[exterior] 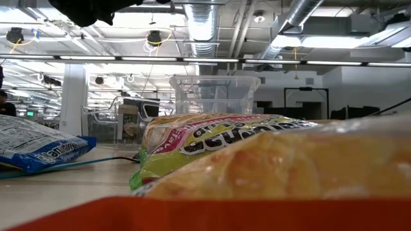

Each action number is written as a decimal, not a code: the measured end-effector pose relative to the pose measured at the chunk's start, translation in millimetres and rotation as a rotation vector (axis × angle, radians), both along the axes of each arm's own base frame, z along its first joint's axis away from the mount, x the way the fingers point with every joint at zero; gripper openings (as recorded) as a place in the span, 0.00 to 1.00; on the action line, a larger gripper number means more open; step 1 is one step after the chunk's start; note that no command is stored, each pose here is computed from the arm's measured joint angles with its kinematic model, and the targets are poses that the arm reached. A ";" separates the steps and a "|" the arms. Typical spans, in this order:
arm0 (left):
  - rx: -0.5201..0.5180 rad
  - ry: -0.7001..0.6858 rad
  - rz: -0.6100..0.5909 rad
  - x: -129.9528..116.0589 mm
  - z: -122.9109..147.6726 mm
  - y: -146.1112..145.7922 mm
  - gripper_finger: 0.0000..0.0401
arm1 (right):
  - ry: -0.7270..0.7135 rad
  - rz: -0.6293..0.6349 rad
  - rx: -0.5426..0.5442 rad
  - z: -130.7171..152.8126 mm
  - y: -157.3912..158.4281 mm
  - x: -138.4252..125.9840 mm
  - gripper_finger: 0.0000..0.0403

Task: Pick & Place Food Item
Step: Put the brown seasoning bottle into the transparent bin

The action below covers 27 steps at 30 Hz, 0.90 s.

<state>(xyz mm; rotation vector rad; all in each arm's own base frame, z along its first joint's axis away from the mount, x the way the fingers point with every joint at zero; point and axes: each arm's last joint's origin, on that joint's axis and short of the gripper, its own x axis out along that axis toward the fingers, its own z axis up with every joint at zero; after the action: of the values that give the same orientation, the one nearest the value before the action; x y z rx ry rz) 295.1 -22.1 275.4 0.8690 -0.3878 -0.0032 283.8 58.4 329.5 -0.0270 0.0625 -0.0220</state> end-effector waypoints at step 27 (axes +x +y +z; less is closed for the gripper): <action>-0.120 -0.010 0.114 -0.4 1.6 3.4 0.43 | -0.029 0.021 -0.016 -0.2 -17.1 8.4 0.42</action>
<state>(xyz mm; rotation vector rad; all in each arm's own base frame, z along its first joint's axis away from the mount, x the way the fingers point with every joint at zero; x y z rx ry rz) 294.7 -18.7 277.0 0.7719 -0.3439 0.1284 292.2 41.3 329.2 -0.0432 0.0328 -0.0020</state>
